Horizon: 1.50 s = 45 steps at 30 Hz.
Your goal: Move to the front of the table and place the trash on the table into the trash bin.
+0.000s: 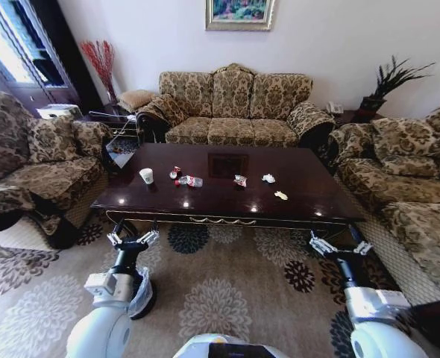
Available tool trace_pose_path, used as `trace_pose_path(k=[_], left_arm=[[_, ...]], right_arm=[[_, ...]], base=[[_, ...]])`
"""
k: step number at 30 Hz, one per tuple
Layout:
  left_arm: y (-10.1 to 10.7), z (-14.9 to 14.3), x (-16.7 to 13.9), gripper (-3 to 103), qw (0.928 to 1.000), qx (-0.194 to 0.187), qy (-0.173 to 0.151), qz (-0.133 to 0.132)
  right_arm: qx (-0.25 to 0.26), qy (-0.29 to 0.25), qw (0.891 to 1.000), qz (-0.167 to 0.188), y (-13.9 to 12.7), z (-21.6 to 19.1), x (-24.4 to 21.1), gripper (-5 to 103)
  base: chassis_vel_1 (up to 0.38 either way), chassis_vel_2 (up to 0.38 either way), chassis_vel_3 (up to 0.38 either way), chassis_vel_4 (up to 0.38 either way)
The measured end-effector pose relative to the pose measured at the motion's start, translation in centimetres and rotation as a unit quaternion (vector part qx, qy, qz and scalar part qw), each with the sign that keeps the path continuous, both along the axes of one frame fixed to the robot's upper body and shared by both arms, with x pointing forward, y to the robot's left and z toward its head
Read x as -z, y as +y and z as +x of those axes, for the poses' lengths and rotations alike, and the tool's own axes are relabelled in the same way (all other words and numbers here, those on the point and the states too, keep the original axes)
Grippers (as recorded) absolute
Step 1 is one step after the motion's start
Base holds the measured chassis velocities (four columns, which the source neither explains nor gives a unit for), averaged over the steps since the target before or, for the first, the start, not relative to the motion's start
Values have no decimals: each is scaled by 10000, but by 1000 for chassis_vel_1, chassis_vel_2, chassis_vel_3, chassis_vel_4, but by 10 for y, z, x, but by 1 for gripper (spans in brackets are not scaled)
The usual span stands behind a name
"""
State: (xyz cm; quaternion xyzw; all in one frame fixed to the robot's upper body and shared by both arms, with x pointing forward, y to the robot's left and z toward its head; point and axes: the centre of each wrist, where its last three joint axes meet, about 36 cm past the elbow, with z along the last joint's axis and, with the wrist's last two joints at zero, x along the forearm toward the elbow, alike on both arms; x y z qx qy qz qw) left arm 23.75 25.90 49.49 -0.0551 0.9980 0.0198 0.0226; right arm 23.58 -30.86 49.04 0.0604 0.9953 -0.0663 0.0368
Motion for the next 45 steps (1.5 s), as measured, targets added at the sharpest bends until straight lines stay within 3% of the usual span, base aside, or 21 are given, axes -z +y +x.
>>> trace_pose_path(k=[19, 25, 45], left_arm=[[-1, 5, 8, 100, 9999, -6, 106, -97], [-3, 3, 10, 100, 9997, -1, 259, -6], [-4, -2, 4, 100, 9999, -85, 115, -16]], right_arm=[[-41, 158, 9998, -108, -10, 0, 6, 100], [-68, 260, 9996, -119, -13, 0, 12, 100], [-150, 247, 9993, -249, -8, -5, 17, 100]], base=[[0, 0, 0, 0], [0, 0, 0, 0], [125, 123, -121, -125]])
